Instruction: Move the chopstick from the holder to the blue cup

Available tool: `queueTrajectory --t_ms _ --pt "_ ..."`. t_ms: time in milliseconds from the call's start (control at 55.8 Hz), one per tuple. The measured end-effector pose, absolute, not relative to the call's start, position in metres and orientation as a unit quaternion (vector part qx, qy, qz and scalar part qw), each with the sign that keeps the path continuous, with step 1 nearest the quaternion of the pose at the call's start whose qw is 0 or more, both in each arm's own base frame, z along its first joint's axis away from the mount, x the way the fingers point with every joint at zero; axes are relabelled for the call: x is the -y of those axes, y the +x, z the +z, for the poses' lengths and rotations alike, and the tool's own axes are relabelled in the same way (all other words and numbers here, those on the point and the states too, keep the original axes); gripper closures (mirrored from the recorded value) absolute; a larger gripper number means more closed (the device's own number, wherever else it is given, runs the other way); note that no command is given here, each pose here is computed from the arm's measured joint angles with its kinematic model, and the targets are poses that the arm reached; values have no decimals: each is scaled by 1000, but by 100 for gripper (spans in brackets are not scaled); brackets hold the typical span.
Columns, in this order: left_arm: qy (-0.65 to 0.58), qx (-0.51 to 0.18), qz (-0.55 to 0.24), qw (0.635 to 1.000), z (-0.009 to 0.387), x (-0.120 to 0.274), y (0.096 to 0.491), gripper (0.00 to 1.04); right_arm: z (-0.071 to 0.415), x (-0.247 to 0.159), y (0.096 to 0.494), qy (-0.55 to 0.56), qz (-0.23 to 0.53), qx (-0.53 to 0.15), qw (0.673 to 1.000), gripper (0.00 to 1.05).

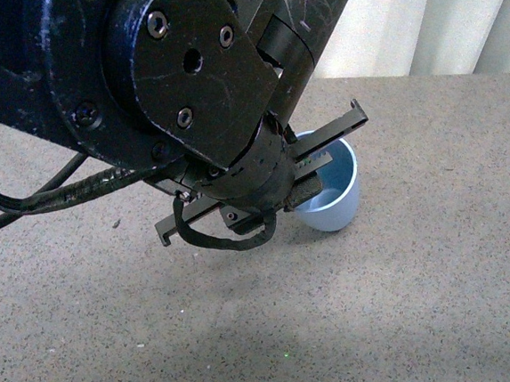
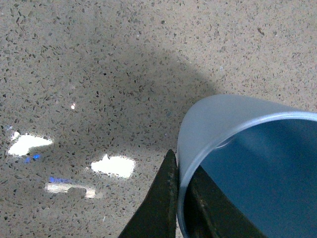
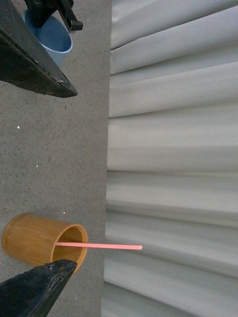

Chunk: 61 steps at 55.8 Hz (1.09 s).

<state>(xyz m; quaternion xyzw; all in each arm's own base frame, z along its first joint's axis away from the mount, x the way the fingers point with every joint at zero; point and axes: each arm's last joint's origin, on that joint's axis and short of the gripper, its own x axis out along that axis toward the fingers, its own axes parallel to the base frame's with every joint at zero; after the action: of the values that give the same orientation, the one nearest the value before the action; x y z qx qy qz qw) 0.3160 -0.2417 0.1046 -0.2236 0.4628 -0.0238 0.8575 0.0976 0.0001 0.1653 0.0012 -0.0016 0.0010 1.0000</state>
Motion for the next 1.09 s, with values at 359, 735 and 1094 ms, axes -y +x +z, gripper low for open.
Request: queueTrajectory --t_ms 359,735,1094 --pt "-216 -464 -23 859 103 247 318 101 165 0 98 1 1 2 1000 9" --pt "-210 -462 -28 861 109 248 323 56 165 0 98 1 1 2 1000 9" --pt "-211 -458 -30 863 116 248 325 5 165 0 98 1 1 2 1000 9"
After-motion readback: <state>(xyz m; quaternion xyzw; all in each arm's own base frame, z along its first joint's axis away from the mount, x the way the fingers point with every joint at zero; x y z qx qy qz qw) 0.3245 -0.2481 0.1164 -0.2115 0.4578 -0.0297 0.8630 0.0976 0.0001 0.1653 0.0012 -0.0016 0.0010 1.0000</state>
